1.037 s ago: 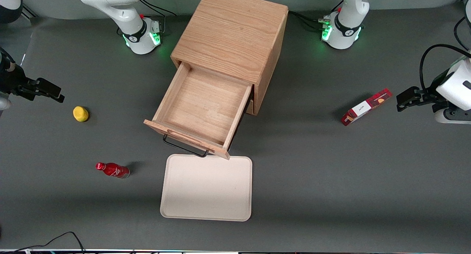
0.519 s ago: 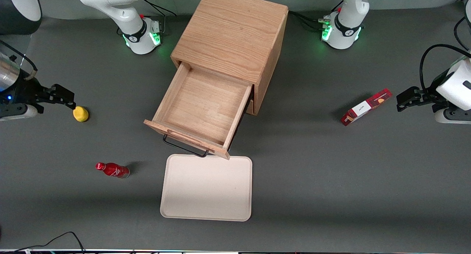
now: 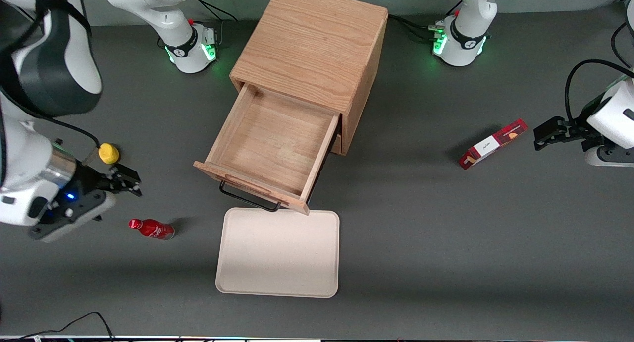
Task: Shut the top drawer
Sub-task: 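Move the right gripper toward the open drawer's front panel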
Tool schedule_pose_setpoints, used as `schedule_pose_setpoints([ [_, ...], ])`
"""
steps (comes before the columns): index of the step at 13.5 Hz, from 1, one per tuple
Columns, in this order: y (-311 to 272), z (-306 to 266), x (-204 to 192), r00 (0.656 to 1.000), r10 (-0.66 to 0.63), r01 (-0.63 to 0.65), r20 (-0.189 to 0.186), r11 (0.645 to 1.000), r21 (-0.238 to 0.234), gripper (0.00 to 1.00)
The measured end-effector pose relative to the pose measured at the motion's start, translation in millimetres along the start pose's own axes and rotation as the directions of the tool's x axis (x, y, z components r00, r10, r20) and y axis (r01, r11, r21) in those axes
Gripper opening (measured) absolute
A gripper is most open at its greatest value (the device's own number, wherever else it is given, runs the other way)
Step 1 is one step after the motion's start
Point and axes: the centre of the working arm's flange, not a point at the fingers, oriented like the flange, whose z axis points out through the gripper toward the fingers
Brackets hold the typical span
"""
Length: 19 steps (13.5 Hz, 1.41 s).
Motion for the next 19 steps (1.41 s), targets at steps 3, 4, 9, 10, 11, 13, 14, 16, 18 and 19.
schedule_pose_setpoints([
  [3, -25.9, 34.4, 43.0, 0.992, -0.088, 0.09, -0.095, 0.996, 0.014, 1.0],
  [4, -35.0, 44.0, 52.0, 0.988, -0.107, 0.111, -0.109, 0.994, 0.025, 1.0],
  [9, -81.4, 88.5, 76.6, 0.979, -0.178, 0.187, -0.096, 0.978, 0.096, 1.0],
  [10, -90.3, 96.6, 80.0, 0.978, -0.189, 0.199, -0.091, 0.974, 0.109, 1.0],
  [11, -96.8, 103.0, 82.5, 0.976, -0.197, 0.207, -0.088, 0.971, 0.121, 1.0],
  [13, -101.0, 111.6, 82.9, 0.976, -0.203, 0.212, -0.074, 0.968, 0.137, 1.0],
  [14, -101.7, 115.0, 81.6, 0.977, -0.206, 0.213, -0.06, 0.966, 0.146, 1.0],
  [16, -105.9, 121.7, 78.9, 0.976, -0.217, 0.219, -0.027, 0.961, 0.168, 1.0],
  [18, -111.3, 127.1, 77.2, 0.974, -0.227, 0.223, 0.0, 0.957, 0.186, 1.0],
  [19, -113.2, 129.3, 75.9, 0.973, -0.232, 0.225, 0.014, 0.955, 0.194, 1.0],
])
